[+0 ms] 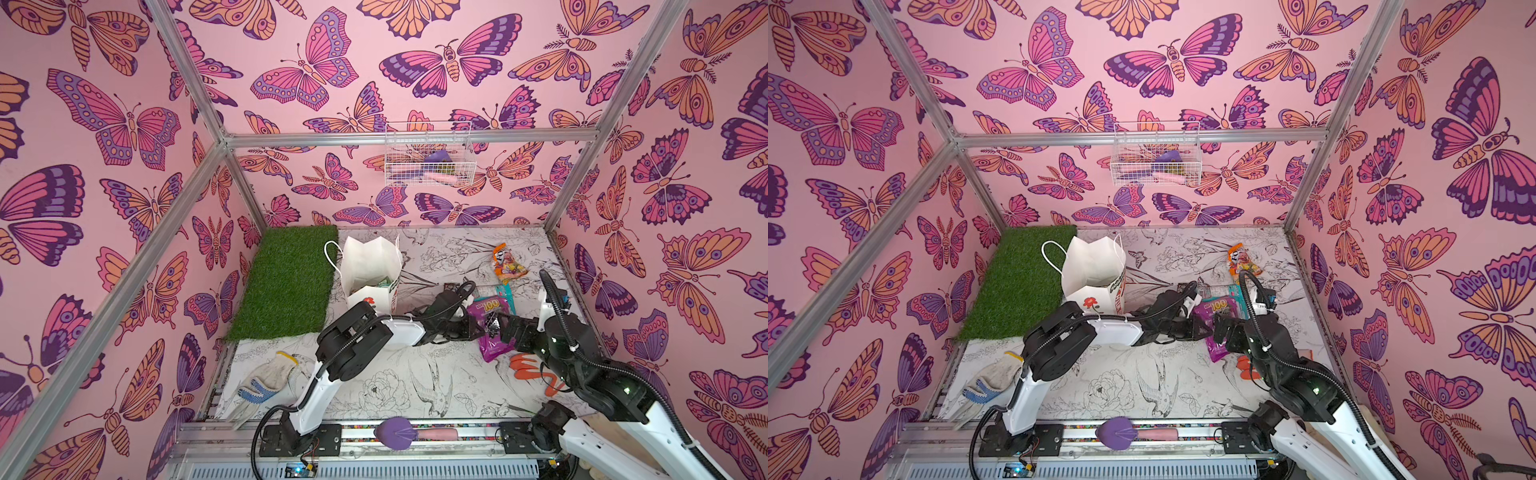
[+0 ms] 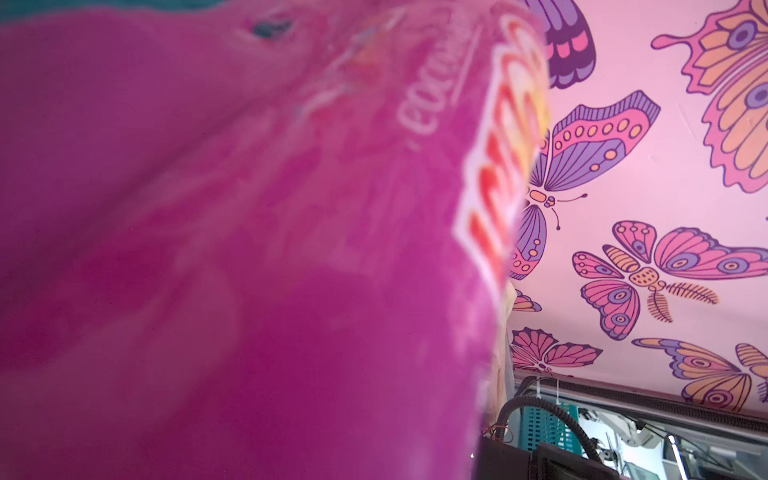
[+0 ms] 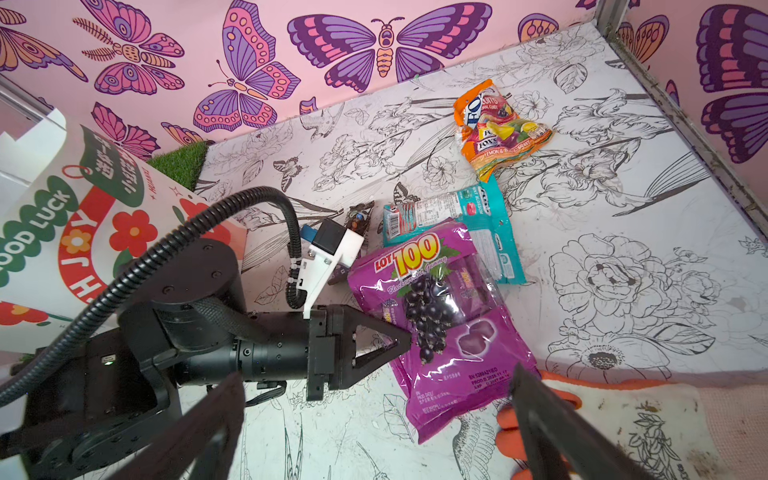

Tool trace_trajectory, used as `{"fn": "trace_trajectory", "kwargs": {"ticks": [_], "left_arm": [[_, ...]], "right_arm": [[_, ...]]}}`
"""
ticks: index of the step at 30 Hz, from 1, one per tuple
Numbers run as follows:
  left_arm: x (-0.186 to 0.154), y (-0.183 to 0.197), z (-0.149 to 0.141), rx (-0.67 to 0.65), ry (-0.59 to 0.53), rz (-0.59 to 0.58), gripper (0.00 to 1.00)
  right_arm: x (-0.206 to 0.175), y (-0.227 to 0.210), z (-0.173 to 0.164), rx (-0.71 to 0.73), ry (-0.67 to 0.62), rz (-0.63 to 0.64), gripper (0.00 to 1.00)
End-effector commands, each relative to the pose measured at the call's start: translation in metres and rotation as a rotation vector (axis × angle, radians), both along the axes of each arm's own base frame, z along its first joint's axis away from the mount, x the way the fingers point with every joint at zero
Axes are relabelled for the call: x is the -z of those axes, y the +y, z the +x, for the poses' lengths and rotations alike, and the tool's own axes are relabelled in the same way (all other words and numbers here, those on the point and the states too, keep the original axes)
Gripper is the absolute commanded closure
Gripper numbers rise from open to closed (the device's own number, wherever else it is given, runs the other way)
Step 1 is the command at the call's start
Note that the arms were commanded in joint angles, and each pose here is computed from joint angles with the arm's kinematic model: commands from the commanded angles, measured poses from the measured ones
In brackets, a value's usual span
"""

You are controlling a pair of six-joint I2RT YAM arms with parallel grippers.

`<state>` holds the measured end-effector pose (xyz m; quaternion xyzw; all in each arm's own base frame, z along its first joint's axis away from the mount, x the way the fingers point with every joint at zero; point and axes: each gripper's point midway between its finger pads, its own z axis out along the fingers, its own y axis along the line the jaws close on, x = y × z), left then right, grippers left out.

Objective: Place the snacks into the paper bag
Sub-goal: Pick up the snack from the middle-right of the table.

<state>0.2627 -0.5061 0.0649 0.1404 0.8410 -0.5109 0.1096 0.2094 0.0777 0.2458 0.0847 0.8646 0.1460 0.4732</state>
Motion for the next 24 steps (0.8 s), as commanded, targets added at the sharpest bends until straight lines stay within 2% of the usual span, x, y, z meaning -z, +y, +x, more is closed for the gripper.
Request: {"fn": "trace_trajectory", "kwargs": {"ticks": [1,13,24], "left_arm": [[0.011,0.005,-0.001,-0.009,-0.002,0.038,0.99],[-0.012,0.009,0.000,-0.013,-0.069,0.020,1.00],[-0.058,0.019,0.003,-0.037,-0.189,-0.004,1.00]], "right_arm": [[0.001,-0.006,-0.001,0.027,0.002,-0.004,0.00],[0.001,-0.008,-0.002,0.030,0.001,-0.004,0.00],[0.000,-0.008,-0.002,0.032,0.000,-0.003,0.00]]}}
